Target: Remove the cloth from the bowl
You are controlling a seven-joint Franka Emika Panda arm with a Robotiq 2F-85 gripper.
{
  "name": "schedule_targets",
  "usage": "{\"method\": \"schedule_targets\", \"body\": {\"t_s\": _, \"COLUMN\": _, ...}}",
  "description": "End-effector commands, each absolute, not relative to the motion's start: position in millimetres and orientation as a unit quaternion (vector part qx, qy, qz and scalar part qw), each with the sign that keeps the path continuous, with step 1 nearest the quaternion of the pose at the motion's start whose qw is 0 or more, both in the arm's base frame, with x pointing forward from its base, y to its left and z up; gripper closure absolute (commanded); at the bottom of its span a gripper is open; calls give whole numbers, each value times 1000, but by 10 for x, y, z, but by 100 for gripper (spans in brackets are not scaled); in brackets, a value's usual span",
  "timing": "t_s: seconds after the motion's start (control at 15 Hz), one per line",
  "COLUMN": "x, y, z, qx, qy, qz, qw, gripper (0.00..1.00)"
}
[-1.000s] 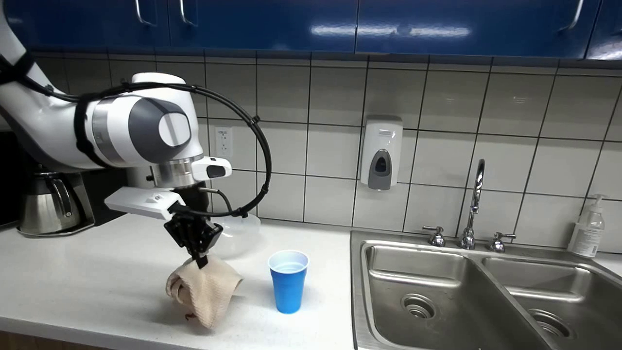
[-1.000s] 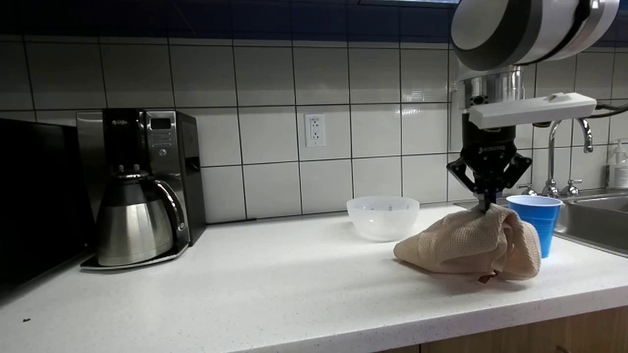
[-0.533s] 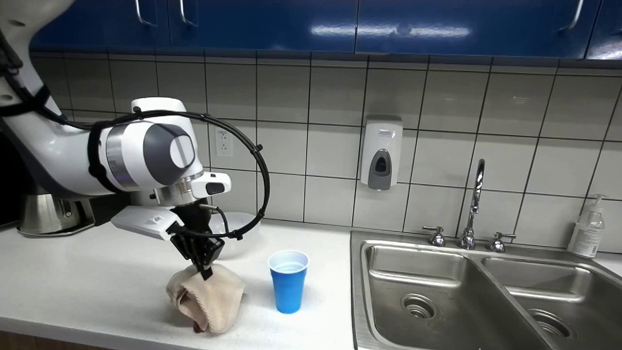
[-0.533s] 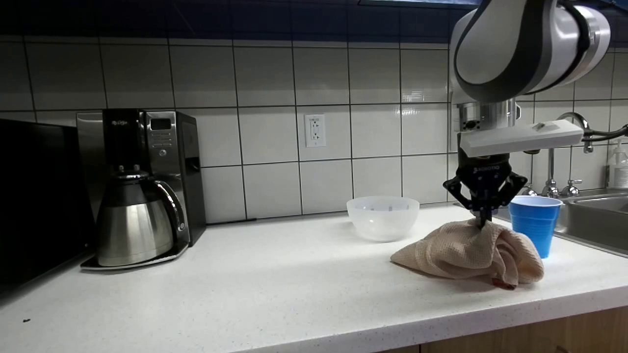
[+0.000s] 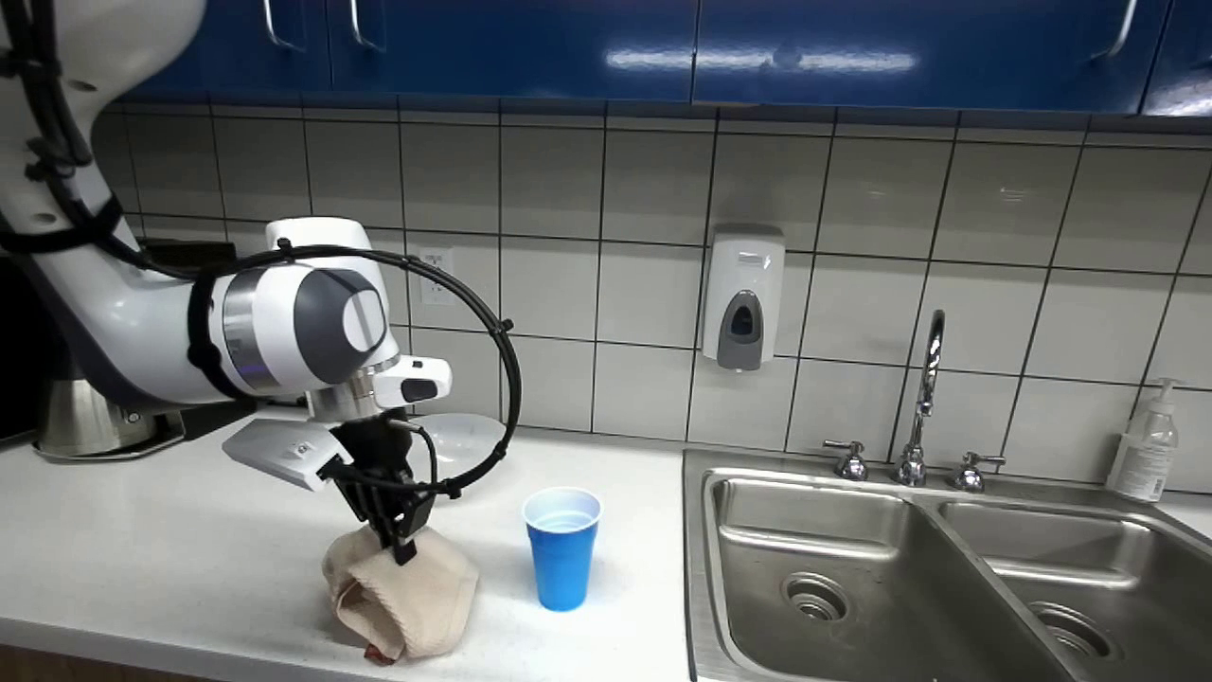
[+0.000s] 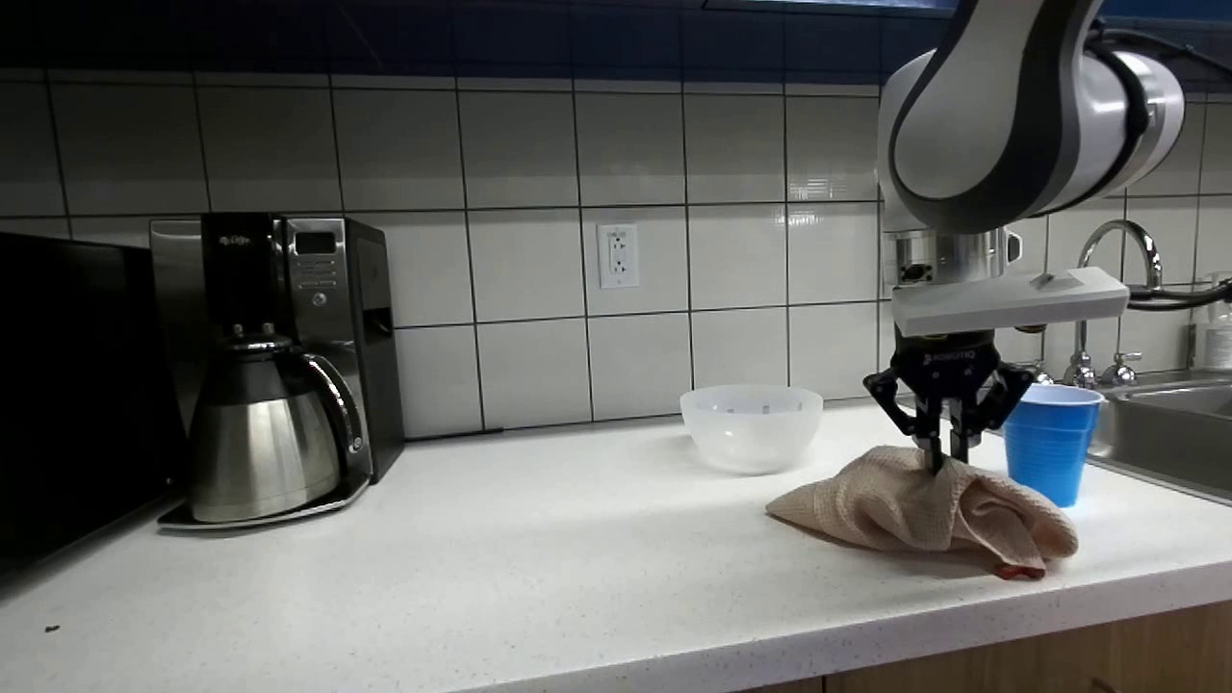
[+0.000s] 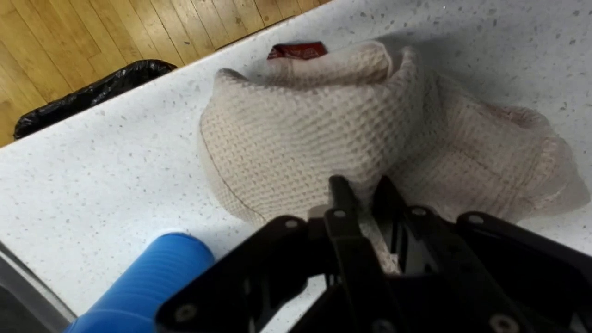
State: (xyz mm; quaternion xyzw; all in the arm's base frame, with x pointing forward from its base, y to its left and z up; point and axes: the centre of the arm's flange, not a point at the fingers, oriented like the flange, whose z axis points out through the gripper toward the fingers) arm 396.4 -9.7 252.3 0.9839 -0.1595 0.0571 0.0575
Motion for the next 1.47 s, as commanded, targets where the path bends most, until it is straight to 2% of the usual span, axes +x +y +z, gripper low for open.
{"method": "schedule_targets", "body": {"t_s": 0.0, "x": 4090, "y": -126, "z": 2667, "qx": 981, "qy": -171, "qz": 63, "qw": 59, "gripper": 47}}
{"method": "schedule_targets", "body": {"t_s": 0.4, "x": 4098, "y": -132, "z": 3202, "qx": 983, "qy": -172, "qz": 58, "qw": 37, "gripper": 2}}
{"method": "schedule_targets", "body": {"t_s": 0.87, "x": 3723, "y": -101, "z": 3806, "qx": 989, "qy": -148, "qz": 29, "qw": 11, "gripper": 0}}
{"method": "schedule_targets", "body": {"t_s": 1.33, "x": 3380, "y": -41, "z": 4174, "qx": 992, "qy": -120, "qz": 10, "qw": 19, "gripper": 0}}
{"method": "schedule_targets", "body": {"t_s": 1.4, "x": 3595, "y": -65, "z": 4029, "qx": 990, "qy": -134, "qz": 15, "qw": 25, "gripper": 0}}
